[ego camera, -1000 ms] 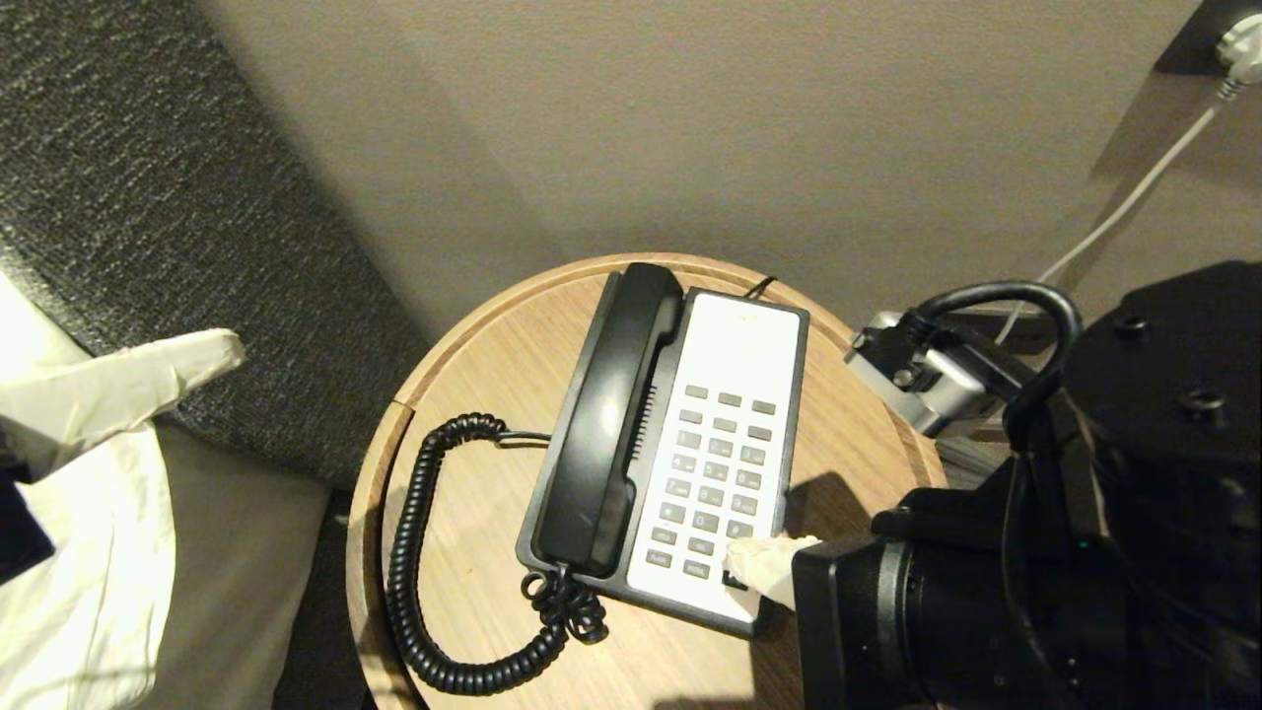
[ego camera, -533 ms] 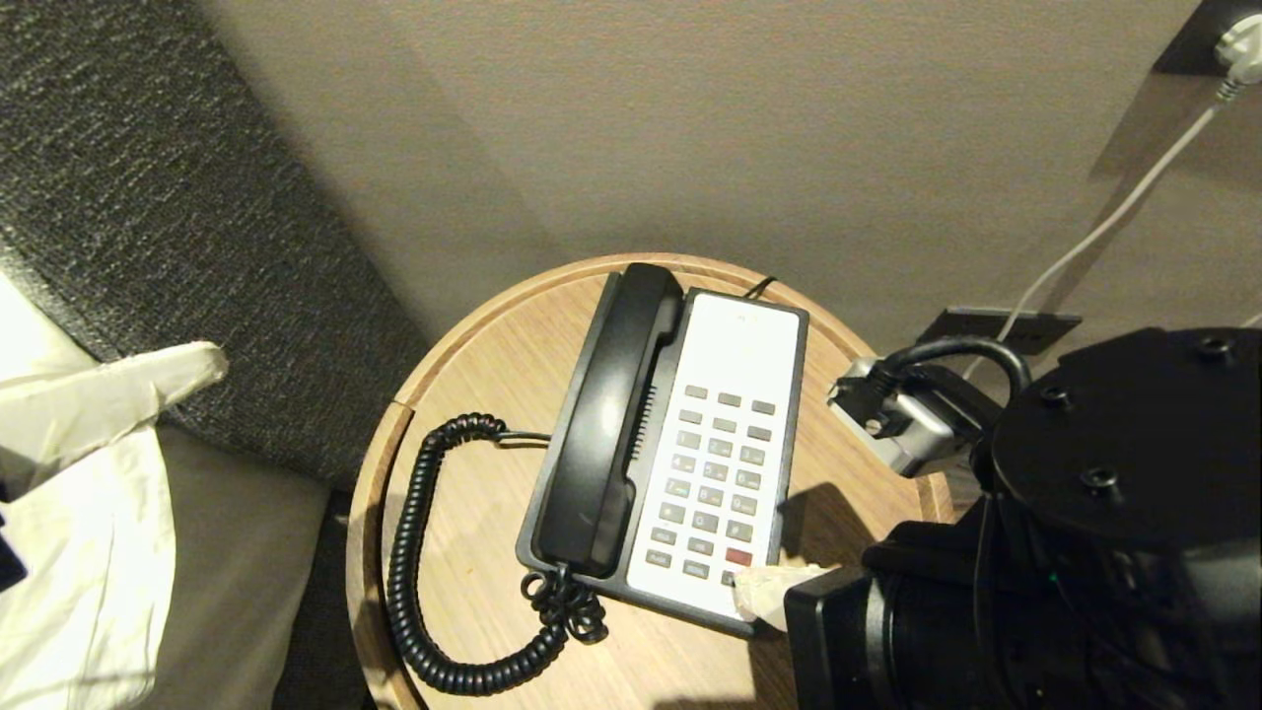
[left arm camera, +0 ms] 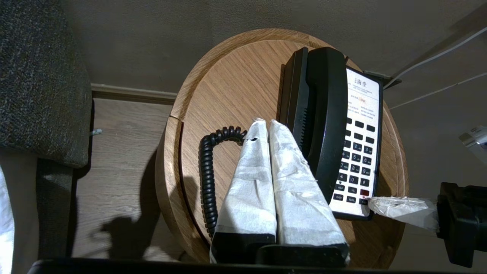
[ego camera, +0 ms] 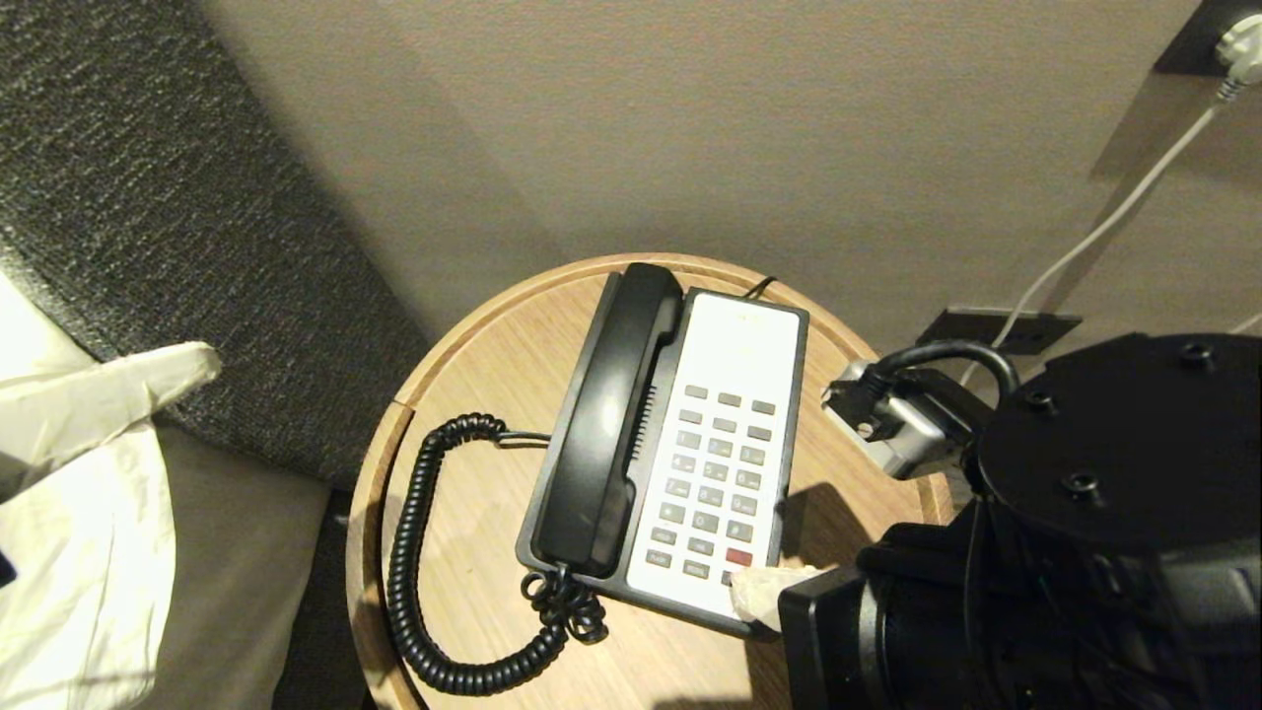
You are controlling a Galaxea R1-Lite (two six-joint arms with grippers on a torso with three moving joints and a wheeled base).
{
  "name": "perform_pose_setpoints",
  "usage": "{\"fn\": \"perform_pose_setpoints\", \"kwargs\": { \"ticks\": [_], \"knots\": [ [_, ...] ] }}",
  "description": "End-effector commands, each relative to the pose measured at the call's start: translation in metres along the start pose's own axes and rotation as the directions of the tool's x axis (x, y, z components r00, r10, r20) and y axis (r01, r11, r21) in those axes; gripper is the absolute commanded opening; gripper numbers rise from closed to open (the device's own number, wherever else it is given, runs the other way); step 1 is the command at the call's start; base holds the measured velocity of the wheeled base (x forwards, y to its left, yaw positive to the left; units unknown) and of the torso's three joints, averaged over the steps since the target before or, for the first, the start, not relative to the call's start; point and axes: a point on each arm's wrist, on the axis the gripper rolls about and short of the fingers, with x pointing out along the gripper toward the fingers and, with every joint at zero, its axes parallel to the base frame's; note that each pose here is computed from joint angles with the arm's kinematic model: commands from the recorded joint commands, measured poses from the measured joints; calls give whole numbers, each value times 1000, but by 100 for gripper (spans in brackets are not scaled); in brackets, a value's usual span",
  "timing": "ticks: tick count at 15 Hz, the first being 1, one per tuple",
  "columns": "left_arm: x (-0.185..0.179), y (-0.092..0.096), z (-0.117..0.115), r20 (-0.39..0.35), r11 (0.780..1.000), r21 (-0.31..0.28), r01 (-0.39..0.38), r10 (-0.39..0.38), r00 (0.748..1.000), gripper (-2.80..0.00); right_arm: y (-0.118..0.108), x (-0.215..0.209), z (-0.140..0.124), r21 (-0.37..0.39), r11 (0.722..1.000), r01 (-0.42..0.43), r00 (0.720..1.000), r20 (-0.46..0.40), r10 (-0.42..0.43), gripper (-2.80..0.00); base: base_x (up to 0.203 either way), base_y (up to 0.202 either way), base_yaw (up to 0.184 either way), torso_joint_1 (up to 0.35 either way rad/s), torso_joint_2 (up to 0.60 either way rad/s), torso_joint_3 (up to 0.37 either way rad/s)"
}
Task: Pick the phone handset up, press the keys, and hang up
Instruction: End the call using the dial pad
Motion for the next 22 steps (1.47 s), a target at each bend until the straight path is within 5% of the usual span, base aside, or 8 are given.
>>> {"fn": "perform_pose_setpoints", "kwargs": {
  "ticks": [1, 22],
  "knots": [
    [-1, 1, 0, 3, 1000, -3, -4, 4, 1000, -280, 1, 2, -1, 1, 1000, 7, 1000, -2, -7, -280, 0, 0, 0, 0, 0, 0],
    [-6, 4, 4, 23, 1000, -21, 4, -3, 1000, -280, -2, 11, -1, -31, 998, 59, 998, 4, -59, -280, 0, 0, 0, 0, 0, 0]
  ]
}}
